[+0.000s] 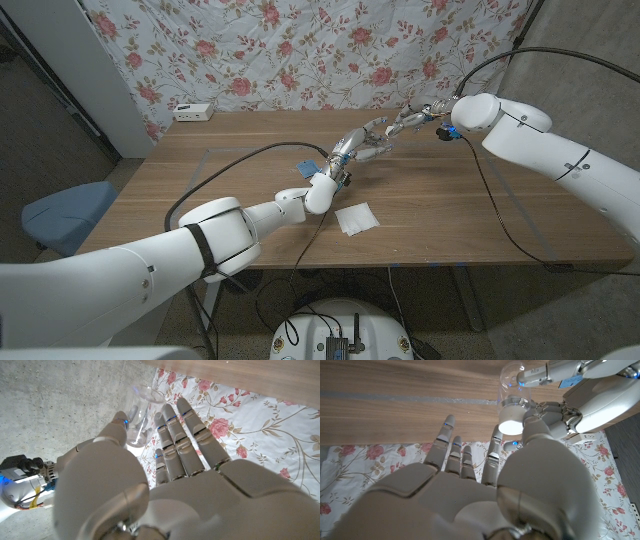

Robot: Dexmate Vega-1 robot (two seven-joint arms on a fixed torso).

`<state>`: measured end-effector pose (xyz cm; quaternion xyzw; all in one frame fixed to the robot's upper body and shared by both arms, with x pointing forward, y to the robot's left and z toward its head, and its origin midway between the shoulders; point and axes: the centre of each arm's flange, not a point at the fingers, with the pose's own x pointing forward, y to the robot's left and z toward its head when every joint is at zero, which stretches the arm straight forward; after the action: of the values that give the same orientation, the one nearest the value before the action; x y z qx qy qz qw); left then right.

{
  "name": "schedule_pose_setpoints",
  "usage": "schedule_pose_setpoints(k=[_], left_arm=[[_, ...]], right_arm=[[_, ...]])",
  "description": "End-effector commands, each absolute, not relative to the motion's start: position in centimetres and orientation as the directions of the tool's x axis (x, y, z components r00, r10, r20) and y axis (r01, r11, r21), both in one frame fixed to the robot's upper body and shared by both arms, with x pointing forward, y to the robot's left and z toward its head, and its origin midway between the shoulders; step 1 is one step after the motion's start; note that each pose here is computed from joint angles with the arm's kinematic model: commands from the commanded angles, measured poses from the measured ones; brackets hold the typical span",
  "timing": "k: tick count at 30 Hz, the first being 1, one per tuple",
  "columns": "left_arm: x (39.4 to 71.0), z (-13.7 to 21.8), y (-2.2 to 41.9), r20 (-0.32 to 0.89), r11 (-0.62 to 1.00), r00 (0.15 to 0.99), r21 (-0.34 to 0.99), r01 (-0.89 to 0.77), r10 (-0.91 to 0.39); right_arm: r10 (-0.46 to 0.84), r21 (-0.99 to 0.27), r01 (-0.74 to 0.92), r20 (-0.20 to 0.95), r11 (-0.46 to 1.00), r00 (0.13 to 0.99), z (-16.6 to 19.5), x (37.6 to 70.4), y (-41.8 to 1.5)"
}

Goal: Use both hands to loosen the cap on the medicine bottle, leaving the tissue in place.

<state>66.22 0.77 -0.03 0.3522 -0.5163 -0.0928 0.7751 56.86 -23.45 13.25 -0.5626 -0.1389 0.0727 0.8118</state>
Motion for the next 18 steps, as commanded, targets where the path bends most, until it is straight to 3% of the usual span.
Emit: schedule_pose_setpoints(k=[1, 18], left_arm=[[66.20, -0.10, 0.88, 0.738, 0.737, 0.449, 0.638, -0.222, -0.504], [66.18, -0.06, 0.72, 0.734, 0.734, 0.449, 0.643, -0.218, -0.510]], right_arm=[[0.265, -0.932, 0.045, 0.149, 0.361, 0.953, 13.06, 57.00, -23.41], [0.257, -0.922, 0.083, 0.191, 0.379, 0.947, 12.72, 56.74, -23.55]])
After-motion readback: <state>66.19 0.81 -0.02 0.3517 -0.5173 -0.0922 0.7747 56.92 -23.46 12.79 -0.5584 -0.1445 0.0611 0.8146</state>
